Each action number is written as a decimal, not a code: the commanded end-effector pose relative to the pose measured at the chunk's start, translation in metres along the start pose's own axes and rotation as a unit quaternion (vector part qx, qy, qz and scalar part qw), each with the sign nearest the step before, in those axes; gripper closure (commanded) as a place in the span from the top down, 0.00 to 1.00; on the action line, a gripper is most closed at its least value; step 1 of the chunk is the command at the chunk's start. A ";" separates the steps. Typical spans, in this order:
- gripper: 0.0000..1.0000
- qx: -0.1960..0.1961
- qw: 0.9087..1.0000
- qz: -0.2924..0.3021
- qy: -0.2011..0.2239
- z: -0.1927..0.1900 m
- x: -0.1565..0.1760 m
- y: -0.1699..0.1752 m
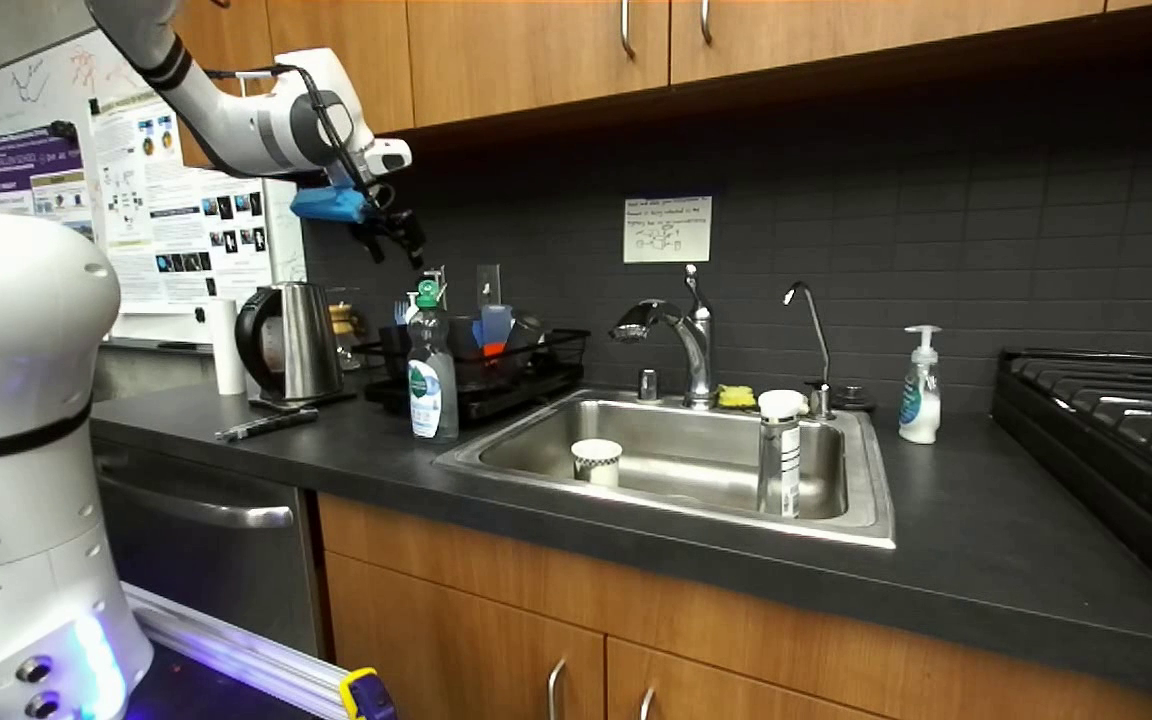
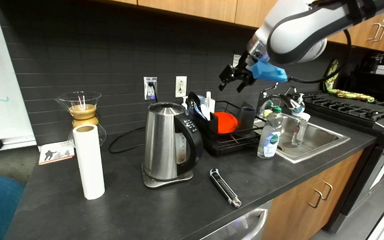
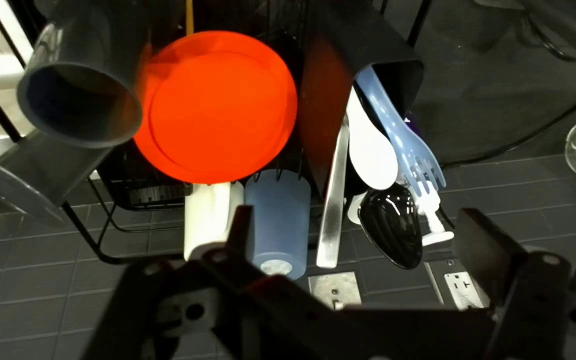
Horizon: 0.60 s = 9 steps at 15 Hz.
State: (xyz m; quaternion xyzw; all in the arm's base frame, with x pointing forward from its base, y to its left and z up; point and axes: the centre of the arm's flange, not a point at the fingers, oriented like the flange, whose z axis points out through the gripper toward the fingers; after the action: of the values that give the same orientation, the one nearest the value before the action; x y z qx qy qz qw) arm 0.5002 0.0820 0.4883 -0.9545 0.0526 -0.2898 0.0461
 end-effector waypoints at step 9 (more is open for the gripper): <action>1.00 0.004 0.999 0.033 0.033 0.054 0.021 0.000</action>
State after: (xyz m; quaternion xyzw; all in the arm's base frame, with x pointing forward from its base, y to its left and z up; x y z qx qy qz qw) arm 0.5272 0.0773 0.4588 -0.9456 0.0789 -0.3099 0.0600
